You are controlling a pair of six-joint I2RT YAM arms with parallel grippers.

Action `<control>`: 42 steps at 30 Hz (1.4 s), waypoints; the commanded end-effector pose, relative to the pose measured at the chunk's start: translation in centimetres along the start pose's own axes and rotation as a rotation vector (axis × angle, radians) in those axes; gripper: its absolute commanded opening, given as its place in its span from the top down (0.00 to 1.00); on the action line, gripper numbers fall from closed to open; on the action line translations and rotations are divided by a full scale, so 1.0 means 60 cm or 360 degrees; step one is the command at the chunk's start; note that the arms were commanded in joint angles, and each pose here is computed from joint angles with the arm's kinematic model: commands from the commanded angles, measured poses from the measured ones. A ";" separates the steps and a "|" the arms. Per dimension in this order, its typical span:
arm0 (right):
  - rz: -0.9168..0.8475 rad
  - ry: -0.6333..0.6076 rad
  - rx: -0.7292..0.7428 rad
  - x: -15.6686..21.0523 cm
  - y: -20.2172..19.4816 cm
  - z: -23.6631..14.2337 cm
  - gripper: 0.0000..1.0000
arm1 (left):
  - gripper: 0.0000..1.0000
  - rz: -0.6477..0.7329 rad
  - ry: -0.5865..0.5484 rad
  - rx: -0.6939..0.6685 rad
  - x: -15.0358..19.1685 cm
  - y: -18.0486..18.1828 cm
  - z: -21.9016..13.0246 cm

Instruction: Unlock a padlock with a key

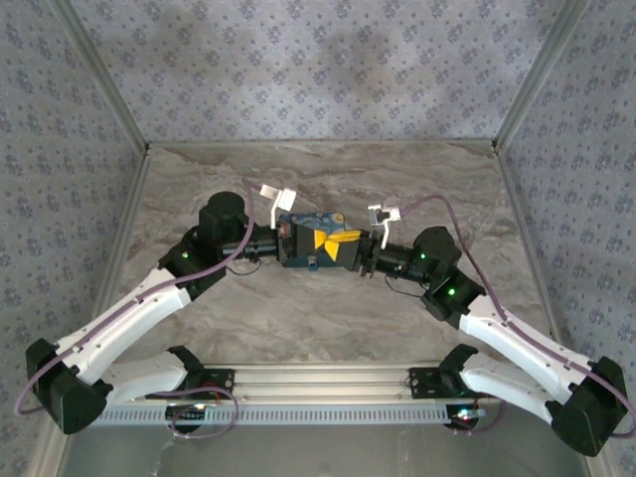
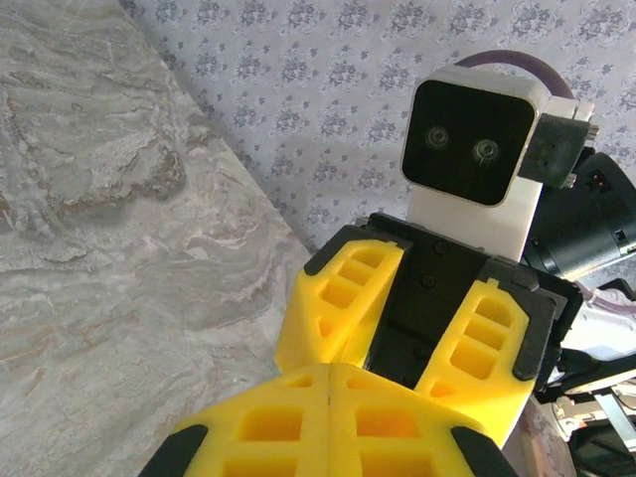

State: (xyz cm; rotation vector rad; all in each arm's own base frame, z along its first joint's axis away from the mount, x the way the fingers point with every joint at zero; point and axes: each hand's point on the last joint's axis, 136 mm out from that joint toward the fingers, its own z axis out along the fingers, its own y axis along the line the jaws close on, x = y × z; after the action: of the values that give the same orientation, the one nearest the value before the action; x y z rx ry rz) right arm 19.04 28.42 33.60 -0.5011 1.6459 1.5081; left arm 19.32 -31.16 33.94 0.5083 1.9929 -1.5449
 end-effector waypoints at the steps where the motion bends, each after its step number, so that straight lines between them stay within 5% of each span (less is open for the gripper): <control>1: -0.0055 -0.0006 -0.0057 -0.016 0.023 0.002 0.71 | 1.00 0.0095 -0.0032 0.0062 -0.019 -0.033 -0.006; 15: -0.0072 0.0002 -0.0045 -0.014 0.021 -0.006 1.00 | 1.00 0.0121 -0.0030 0.0061 -0.018 -0.037 -0.011; 35: -0.0059 0.0009 -0.0031 -0.007 0.017 -0.008 1.00 | 1.00 0.0123 -0.0018 0.0063 -0.017 -0.034 -0.003; 38: -0.0073 -0.0006 0.0002 -0.012 0.013 -0.015 1.00 | 0.63 0.0114 -0.0044 0.0005 -0.019 -0.025 -0.008; 42: -0.0072 -0.0004 0.0111 -0.014 -0.008 -0.027 1.00 | 0.46 0.0111 -0.0099 -0.0079 -0.019 -0.009 -0.022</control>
State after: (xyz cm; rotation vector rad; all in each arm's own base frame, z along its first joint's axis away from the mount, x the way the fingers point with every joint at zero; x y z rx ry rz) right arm 18.91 27.56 33.10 -0.5140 1.6755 1.4712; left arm 19.41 -31.09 34.24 0.5244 1.9831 -1.4979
